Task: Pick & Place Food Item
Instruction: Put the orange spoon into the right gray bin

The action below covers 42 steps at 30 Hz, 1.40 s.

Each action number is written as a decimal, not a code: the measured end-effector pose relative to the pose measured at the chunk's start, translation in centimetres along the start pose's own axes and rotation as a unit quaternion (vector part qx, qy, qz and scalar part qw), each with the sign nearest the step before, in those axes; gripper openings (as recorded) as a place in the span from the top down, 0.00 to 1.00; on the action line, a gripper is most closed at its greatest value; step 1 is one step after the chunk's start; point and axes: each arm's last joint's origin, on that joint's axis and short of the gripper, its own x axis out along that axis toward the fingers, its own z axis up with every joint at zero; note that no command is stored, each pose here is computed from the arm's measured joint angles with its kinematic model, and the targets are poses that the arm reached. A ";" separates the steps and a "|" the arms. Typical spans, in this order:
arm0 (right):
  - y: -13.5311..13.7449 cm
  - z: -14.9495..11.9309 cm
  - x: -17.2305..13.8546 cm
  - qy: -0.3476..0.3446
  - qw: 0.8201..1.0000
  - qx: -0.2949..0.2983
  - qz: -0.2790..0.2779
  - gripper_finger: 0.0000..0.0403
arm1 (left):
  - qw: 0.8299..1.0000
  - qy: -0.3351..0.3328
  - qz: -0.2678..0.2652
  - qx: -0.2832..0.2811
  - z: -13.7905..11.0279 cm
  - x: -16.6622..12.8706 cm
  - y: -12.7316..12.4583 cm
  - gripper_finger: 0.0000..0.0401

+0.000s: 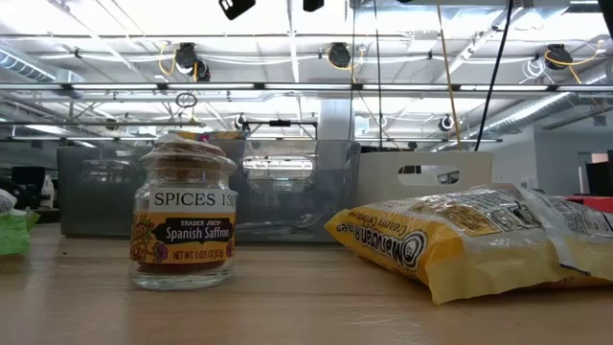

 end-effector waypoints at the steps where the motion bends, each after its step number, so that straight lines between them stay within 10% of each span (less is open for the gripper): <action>1: 0.0 0.0 0.0 0.000 1.000 0.002 0.000 0.50 | 1.000 0.000 0.000 -0.002 0.0 0.0 0.0 1.00; 16: -0.2 -0.3 0.0 0.022 1.000 0.003 -0.006 0.53 | 1.000 -0.004 0.001 -0.021 0.1 -0.1 0.1 1.00; 26: -0.4 -0.4 0.0 0.024 1.000 -0.012 -0.013 0.96 | 1.000 -0.013 -0.002 -0.023 0.2 -0.2 0.2 1.00; 42: -0.6 -0.2 0.0 0.008 0.999 -0.027 -0.031 1.00 | 0.999 -0.030 -0.008 0.033 0.4 -0.6 0.1 0.91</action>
